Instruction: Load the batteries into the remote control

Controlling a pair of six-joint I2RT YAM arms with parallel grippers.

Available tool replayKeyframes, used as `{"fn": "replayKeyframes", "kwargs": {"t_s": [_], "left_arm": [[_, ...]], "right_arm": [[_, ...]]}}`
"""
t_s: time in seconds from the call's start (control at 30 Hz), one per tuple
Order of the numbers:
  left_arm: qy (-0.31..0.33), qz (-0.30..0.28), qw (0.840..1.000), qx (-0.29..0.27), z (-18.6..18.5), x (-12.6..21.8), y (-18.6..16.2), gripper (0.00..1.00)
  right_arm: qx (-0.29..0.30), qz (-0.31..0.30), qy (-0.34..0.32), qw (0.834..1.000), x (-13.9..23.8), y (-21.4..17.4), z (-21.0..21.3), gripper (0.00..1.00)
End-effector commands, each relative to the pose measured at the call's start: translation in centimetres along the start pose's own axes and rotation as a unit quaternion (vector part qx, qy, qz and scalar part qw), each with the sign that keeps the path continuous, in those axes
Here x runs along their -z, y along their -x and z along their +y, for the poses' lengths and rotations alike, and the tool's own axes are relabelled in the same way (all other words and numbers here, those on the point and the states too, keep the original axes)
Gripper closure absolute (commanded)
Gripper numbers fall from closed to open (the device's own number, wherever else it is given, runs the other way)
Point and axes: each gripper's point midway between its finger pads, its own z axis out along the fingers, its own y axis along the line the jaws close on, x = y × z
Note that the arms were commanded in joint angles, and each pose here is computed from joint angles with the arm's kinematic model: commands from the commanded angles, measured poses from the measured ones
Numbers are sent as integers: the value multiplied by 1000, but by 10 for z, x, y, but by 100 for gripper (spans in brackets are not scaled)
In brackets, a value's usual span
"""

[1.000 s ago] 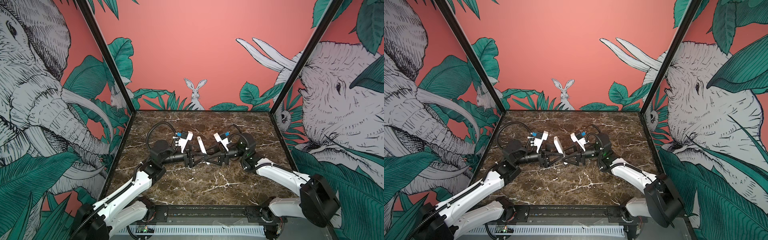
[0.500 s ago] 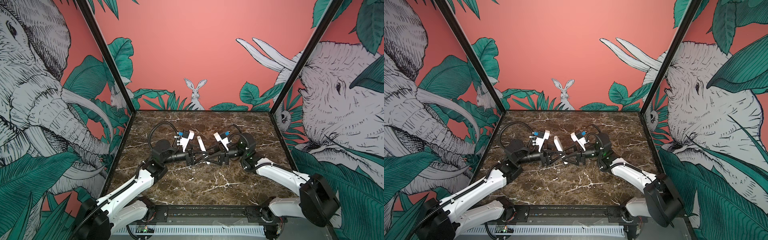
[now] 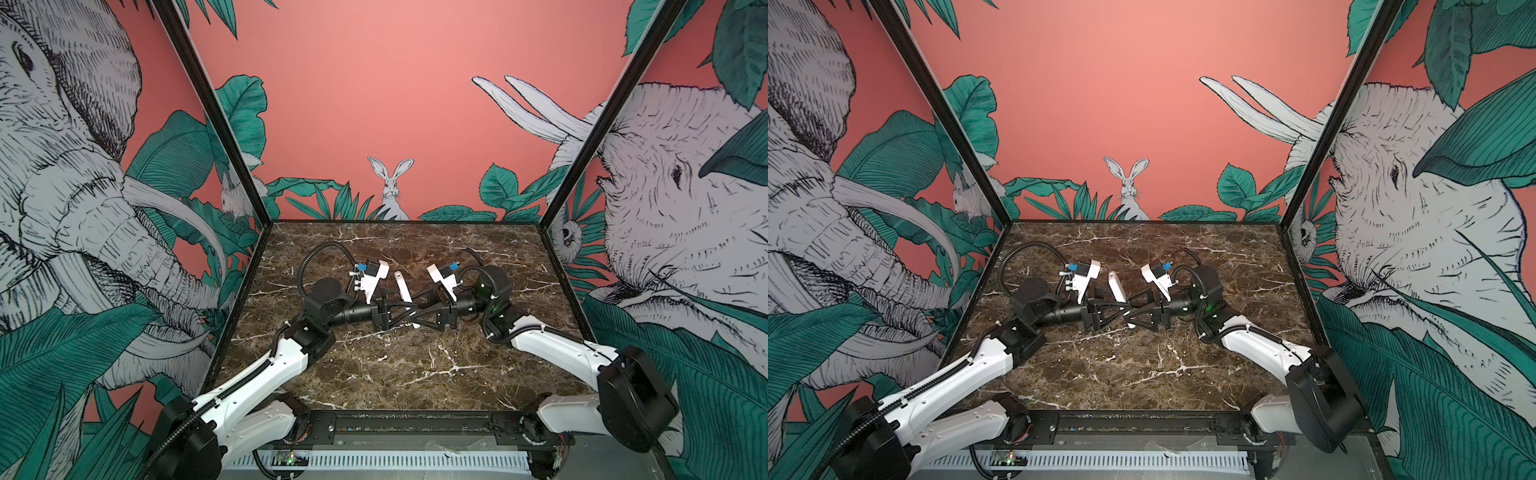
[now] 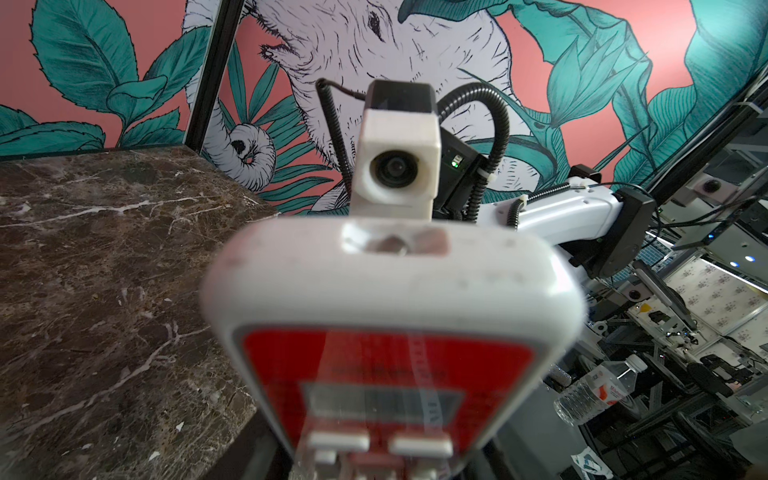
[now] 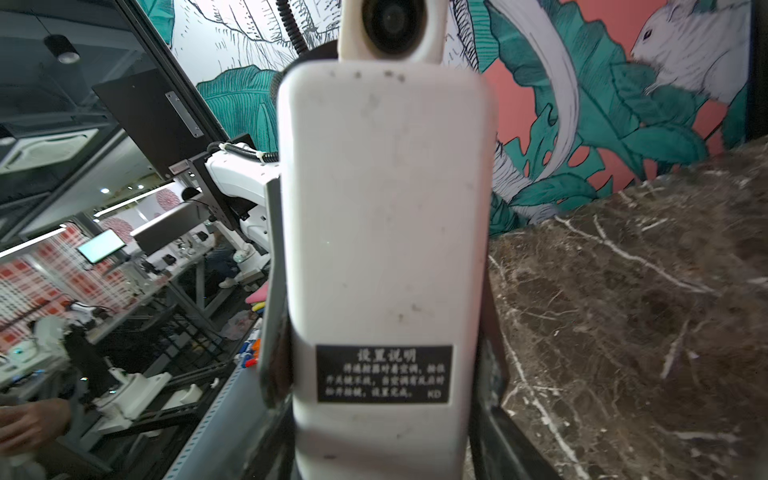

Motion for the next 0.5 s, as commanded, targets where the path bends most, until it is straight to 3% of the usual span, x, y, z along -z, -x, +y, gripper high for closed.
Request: {"fn": "replayKeyframes", "kwargs": {"t_s": [0.0, 0.2, 0.47], "left_arm": [[18, 2, 1000, -10, -1, 2, 5, 79], [115, 38, 993, -4, 25, 13, -7, 80], [218, 106, 970, 26, 57, 30, -33, 85]], "right_arm": [[20, 1, -23, 1000, 1, 2, -6, 26], [17, 44, -114, 992, 12, -17, -26, 15], [47, 80, -240, 966, 39, -35, -48, 11]]}}
